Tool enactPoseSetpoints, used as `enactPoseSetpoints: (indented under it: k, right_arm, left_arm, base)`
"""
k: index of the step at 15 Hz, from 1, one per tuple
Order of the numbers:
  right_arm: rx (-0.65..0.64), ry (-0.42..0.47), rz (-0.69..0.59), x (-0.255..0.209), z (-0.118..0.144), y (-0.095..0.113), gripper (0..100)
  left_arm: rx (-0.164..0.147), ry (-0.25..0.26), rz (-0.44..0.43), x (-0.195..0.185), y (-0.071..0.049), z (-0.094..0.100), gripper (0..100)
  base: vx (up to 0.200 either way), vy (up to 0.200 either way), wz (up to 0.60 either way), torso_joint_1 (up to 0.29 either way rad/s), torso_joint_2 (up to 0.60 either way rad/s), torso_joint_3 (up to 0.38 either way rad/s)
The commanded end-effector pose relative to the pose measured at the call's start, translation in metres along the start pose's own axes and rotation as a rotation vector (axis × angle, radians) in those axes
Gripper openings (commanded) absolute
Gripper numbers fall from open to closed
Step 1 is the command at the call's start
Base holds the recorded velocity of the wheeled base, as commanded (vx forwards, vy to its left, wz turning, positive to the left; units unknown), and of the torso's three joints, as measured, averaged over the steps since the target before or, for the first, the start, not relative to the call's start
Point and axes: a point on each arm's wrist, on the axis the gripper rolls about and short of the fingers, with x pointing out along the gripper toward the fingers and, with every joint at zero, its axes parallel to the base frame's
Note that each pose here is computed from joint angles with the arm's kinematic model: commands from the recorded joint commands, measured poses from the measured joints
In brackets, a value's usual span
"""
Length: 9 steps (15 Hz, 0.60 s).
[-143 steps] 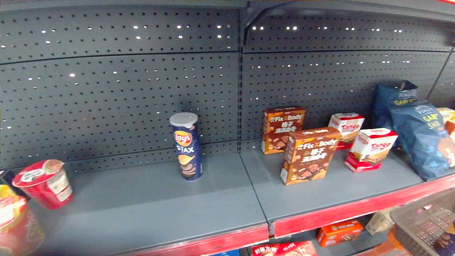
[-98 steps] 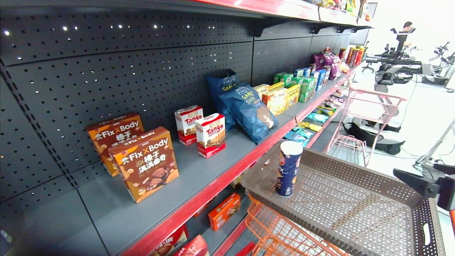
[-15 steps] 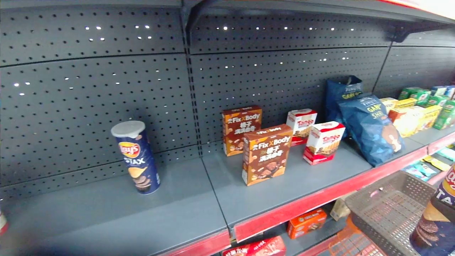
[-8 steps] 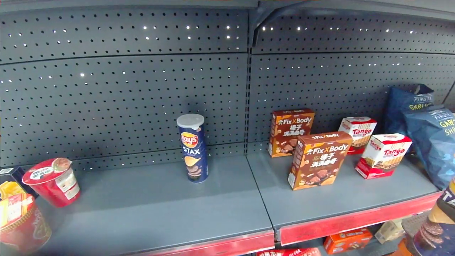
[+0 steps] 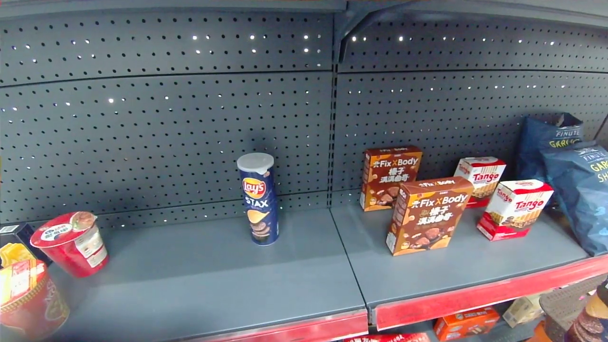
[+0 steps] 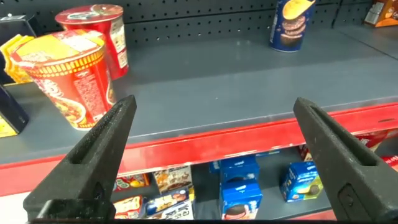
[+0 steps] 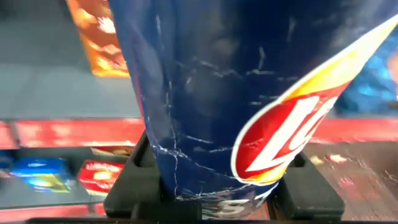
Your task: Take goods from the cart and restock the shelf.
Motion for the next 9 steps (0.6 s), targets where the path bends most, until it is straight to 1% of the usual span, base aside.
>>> enactPoseSetpoints:
  k: [1,3,5,6,7,9]
  right_arm:
    - [-0.01,0.006,0.0,-0.003,-0.007,0.001,0]
    - [-0.011,0.004,-0.007,-0.005,-0.01,0.002,0]
    - [0.01,-0.01,0.011,-0.007,-0.009,0.002,0]
    - [0.07,-0.046,0.033,-0.014,-0.009,0.003,0]
    - [0.093,-0.078,0.066,-0.02,-0.011,0.005,0]
    - [0.095,-0.055,0.081,-0.032,-0.023,0.007,0]
  left_arm:
    - [0.0,0.001,-0.001,0.0,0.0,0.0,100]
    - [0.0,0.001,0.001,0.0,0.0,0.0,100]
    - [0.0,0.001,0.001,0.0,0.0,0.0,100]
    - [0.0,0.001,0.001,0.0,0.0,0.0,100]
    - [0.0,0.001,0.001,0.0,0.0,0.0,100]
    - [0.0,0.001,-0.001,0.0,0.0,0.0,100]
  base:
    - [0.0,0.0,0.6,0.002,0.0,-0.002]
    - [0.0,0.0,0.6,0.002,0.0,0.007]
    - [0.0,0.0,0.0,0.0,0.0,0.0]
    - [0.0,0.0,0.0,0.0,0.0,0.0]
    - [0.0,0.0,0.0,0.0,0.0,0.0]
    - [0.0,0.0,0.0,0.0,0.0,0.0]
